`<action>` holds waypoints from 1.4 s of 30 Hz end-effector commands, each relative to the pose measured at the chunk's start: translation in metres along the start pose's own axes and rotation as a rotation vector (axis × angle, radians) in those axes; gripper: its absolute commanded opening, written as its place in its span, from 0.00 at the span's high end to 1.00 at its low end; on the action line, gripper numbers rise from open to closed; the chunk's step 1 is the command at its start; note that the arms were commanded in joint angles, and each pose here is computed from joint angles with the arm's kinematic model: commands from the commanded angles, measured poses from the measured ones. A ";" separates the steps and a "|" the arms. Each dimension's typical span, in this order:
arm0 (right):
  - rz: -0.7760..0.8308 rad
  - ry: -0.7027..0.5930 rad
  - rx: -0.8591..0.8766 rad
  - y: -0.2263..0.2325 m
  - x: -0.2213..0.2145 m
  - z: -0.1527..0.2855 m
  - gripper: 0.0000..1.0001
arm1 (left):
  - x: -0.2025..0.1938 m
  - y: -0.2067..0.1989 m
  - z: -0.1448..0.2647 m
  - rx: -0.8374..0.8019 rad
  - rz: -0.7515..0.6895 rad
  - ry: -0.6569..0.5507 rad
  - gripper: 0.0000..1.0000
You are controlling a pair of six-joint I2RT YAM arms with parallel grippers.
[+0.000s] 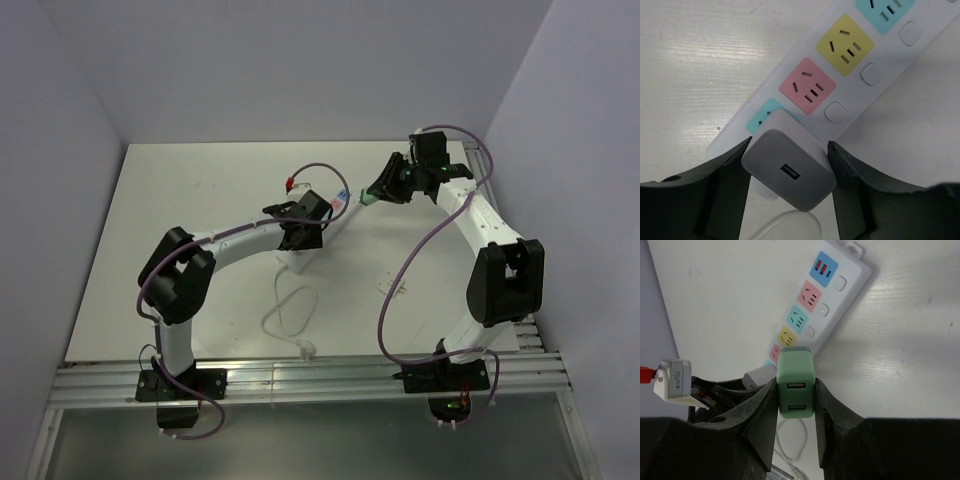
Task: Insert the plug
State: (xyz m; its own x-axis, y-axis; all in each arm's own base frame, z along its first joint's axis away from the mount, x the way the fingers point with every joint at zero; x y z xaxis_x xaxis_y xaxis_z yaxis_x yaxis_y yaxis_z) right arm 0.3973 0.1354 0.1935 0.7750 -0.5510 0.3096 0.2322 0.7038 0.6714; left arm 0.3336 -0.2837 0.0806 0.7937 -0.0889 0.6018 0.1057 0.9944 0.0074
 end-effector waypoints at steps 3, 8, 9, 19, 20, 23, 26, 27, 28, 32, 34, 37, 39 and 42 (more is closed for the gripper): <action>0.036 -0.051 0.073 0.018 0.016 0.009 1.00 | 0.013 0.007 0.009 0.008 -0.006 -0.049 0.44; 0.043 -0.036 0.035 0.011 0.016 0.000 1.00 | 0.009 0.027 0.020 -0.056 -0.017 -0.071 0.43; 0.050 -0.033 0.022 0.011 0.017 -0.003 1.00 | -0.003 0.039 0.016 -0.054 -0.028 -0.052 0.43; 0.165 -0.031 -0.144 0.026 0.001 -0.028 1.00 | -0.007 0.056 0.040 -0.141 -0.065 -0.112 0.40; 0.171 -0.020 -0.159 0.027 -0.003 -0.034 1.00 | -0.005 0.055 0.043 -0.152 -0.065 -0.120 0.39; 0.212 -0.006 -0.157 0.039 -0.011 -0.043 1.00 | 0.001 0.052 0.053 -0.190 -0.063 -0.149 0.17; 0.318 0.024 -0.138 0.048 -0.016 -0.048 1.00 | 0.006 0.051 0.063 -0.218 -0.063 -0.189 0.09; 0.336 0.043 -0.160 0.045 -0.020 -0.048 1.00 | 0.008 0.052 0.064 -0.221 -0.062 -0.192 0.09; 0.346 0.036 -0.187 0.042 -0.019 -0.049 1.00 | 0.009 0.054 0.066 -0.220 -0.064 -0.192 0.09; 0.348 0.069 -0.156 0.048 -0.029 -0.049 1.00 | 0.015 0.057 0.073 -0.214 -0.036 -0.205 0.08; 0.423 0.090 -0.147 0.058 -0.045 -0.049 1.00 | 0.019 0.062 0.076 -0.220 -0.009 -0.216 0.09; 0.497 0.125 -0.146 0.064 -0.063 -0.054 1.00 | 0.019 0.074 0.075 -0.221 0.050 -0.215 0.15; 0.513 0.157 -0.127 0.064 -0.080 -0.059 1.00 | 0.019 0.086 0.077 -0.211 0.110 -0.236 0.23; 0.446 0.190 -0.115 0.064 -0.092 -0.065 1.00 | 0.018 0.098 0.082 -0.236 0.194 -0.282 0.26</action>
State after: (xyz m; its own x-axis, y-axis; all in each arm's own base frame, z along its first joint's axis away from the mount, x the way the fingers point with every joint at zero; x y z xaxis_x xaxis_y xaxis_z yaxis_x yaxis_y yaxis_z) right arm 0.3810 0.2517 0.1643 0.9009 -0.0953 0.4234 -0.0862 0.9168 0.3898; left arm 0.3071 -0.1870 0.1395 0.6711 0.0358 0.7405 0.1565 0.9695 -0.1887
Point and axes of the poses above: each gripper's point midway between its finger pads, its own z axis back along the fingers, its own y axis along the line the jaws close on, x = y × z, the point moved 2 cm from there along z, back along the fingers, and after that the axes turned 10 degrees about -z, right-handed, at the moved point
